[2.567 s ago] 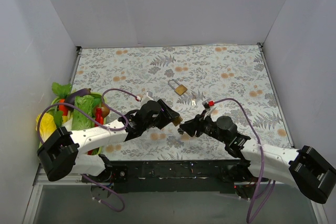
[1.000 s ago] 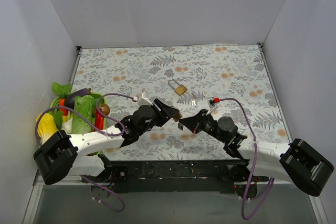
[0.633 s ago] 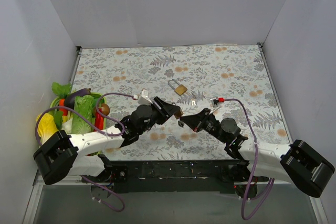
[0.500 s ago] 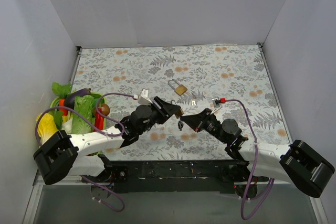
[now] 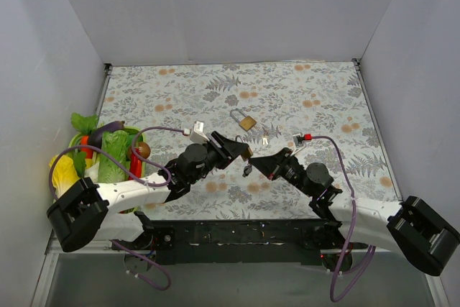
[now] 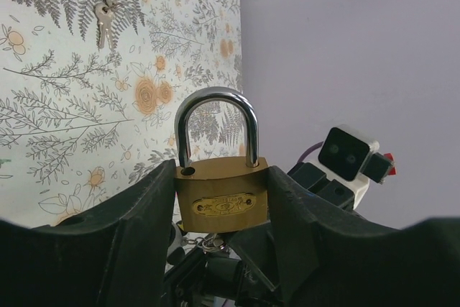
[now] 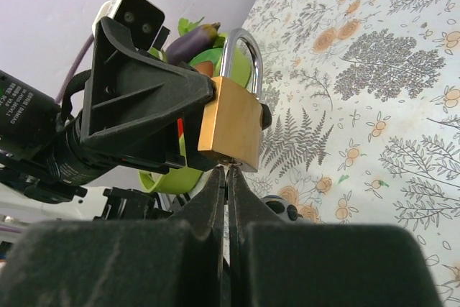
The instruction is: Unlock with the key
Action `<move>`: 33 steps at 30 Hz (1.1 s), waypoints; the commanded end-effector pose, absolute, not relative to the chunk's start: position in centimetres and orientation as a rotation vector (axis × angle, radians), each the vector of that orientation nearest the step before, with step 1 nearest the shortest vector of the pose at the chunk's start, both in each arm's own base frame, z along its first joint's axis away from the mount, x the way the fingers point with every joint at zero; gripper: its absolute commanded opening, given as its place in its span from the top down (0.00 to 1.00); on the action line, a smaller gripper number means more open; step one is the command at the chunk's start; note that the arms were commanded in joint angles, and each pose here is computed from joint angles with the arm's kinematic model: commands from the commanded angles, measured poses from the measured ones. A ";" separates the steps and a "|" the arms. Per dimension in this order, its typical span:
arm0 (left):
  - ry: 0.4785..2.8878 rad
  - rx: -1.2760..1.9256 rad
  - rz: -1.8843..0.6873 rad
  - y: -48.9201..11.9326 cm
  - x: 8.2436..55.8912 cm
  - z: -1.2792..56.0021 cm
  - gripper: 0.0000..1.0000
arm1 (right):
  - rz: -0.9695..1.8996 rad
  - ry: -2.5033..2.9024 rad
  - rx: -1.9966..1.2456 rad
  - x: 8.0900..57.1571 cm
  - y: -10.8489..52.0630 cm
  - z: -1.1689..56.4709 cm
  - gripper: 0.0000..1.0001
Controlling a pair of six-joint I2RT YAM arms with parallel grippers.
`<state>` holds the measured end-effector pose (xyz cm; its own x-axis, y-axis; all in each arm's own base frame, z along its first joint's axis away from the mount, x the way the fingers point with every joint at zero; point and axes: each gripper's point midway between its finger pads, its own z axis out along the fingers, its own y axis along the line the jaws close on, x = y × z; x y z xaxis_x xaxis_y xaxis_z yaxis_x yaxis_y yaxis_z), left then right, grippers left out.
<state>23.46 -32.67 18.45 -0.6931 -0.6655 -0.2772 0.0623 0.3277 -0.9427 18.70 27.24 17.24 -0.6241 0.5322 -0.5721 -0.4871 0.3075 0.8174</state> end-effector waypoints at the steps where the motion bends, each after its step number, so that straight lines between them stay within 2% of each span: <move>1: 1.827 -0.754 -1.719 -33.8 22.9 25.1 1.00 | 1.391 1.731 -0.139 18.0 28.0 17.3 0.99; 4: 1.889 -0.827 -1.605 -33.2 23.5 23.8 1.00 | 1.318 1.735 -0.184 18.2 27.6 17.5 0.97; 5: 1.890 -0.838 -1.589 -33.0 23.6 23.8 1.00 | 1.292 1.706 -0.213 18.3 27.3 18.1 0.88; 7: 1.895 -0.861 -1.563 -32.7 23.8 23.6 1.00 | 1.250 1.710 -0.228 18.4 27.0 18.0 0.78; 8: 1.894 -0.868 -1.559 -32.6 23.8 23.6 1.00 | 1.234 1.693 -0.244 18.4 26.8 18.3 0.68; 14: 1.922 -0.884 -1.513 -32.4 24.1 23.3 1.00 | 1.220 1.678 -0.358 17.6 27.1 18.2 0.49; 16: 1.929 -0.887 -1.499 -32.4 24.2 23.3 1.00 | 1.205 1.677 -0.387 17.5 27.1 18.1 0.47; 20: 1.931 -0.886 -1.478 -32.2 24.4 23.3 1.00 | 1.200 1.655 -0.411 17.4 27.0 18.8 0.30; 29: 1.958 -0.848 -1.487 -32.8 24.2 23.3 1.00 | 1.098 1.616 -0.369 19.6 26.8 20.4 0.24; 33: 1.962 -0.844 -1.501 -33.0 24.1 23.4 1.00 | 1.107 1.606 -0.403 20.1 28.0 21.5 0.25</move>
<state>23.29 -31.88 18.00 -0.7027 -0.6580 -0.2707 -0.0711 0.4436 -0.8934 18.84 26.91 17.76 -0.4339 0.2392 -0.8686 -0.6981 0.5202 0.4920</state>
